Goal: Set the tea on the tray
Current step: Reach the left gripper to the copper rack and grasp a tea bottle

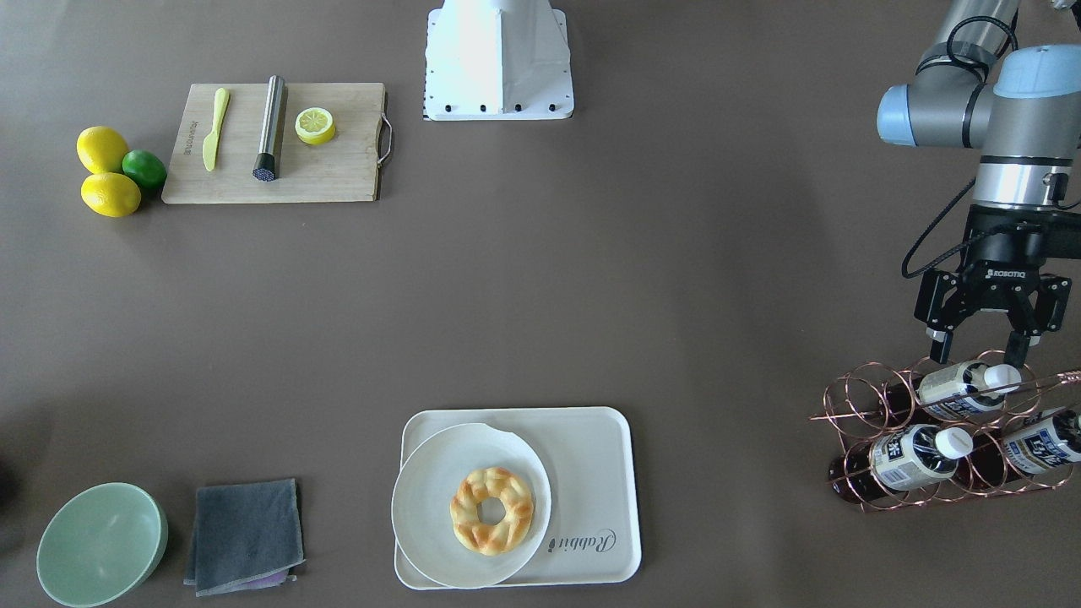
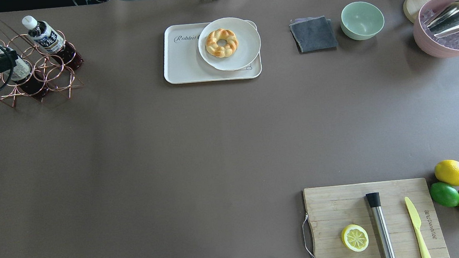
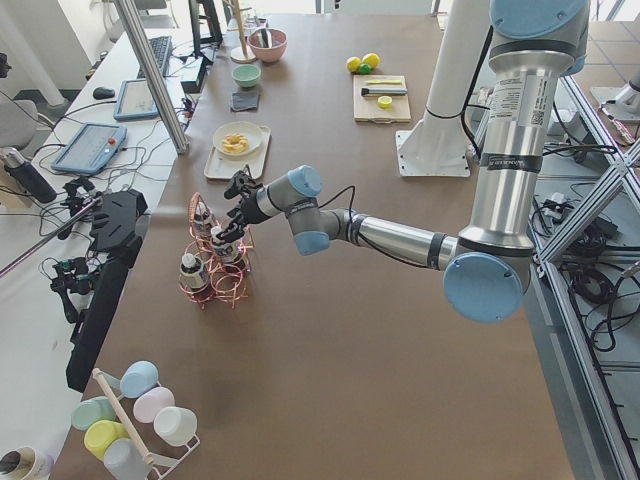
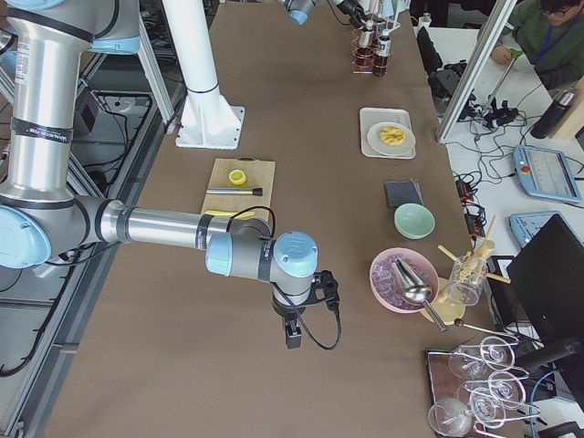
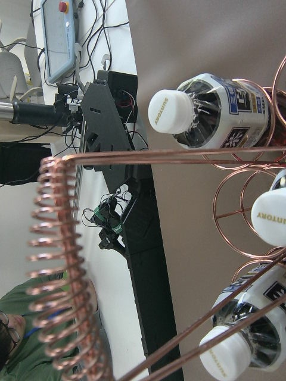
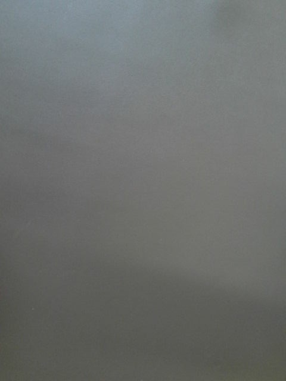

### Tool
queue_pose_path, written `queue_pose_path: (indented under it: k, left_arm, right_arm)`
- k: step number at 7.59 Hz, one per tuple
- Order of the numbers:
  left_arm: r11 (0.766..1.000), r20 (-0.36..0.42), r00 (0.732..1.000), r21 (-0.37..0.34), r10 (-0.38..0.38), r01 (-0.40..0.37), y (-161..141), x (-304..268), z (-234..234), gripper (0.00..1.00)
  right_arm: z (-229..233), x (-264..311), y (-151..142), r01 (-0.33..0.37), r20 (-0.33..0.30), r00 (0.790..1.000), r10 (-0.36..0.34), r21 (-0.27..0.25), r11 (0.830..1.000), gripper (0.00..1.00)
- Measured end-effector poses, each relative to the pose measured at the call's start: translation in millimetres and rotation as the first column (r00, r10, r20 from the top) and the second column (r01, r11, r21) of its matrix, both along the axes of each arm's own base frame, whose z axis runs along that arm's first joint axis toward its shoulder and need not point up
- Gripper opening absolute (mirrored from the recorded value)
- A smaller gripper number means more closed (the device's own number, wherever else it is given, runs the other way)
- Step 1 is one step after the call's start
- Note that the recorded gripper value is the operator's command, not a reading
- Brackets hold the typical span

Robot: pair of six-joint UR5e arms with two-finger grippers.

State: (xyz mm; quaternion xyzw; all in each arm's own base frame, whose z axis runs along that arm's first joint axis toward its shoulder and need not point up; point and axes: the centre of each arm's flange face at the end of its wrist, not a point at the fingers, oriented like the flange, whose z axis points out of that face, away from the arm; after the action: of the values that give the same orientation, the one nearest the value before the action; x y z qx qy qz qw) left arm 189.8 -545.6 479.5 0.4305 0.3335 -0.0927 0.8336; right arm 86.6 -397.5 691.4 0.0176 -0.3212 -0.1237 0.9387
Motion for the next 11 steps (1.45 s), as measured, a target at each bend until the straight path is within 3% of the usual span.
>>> queue_pose_path:
  k: [4,6,8,11]
  left_arm:
    - [1.000,0.029,1.000,0.005,0.001,-0.001,-2.7,-7.1,8.3,0.85]
    - [1.000,0.012,1.000,0.015,-0.025,0.025,-6.7,-21.1,8.8,0.82]
    - [0.999,-0.002,0.999,0.014,-0.041,0.041,-9.4,-25.5,12.2,0.73]
    - [0.998,-0.042,0.998,0.014,-0.056,0.057,-14.5,-22.1,19.9,0.72]
  right_arm:
    - [-2.1,-0.3,-1.5,0.001,0.000,1.000,-0.001,0.006,1.000,1.00]
    - [-2.5,-0.7,-1.8,0.002,0.000,1.000,-0.002,0.007,1.000,1.00]
    - [-2.4,-0.9,-1.6,0.002,0.001,1.000,-0.002,0.006,1.000,1.00]
    - [-1.9,-0.9,-1.0,0.002,0.000,1.000,-0.002,0.004,1.000,1.00]
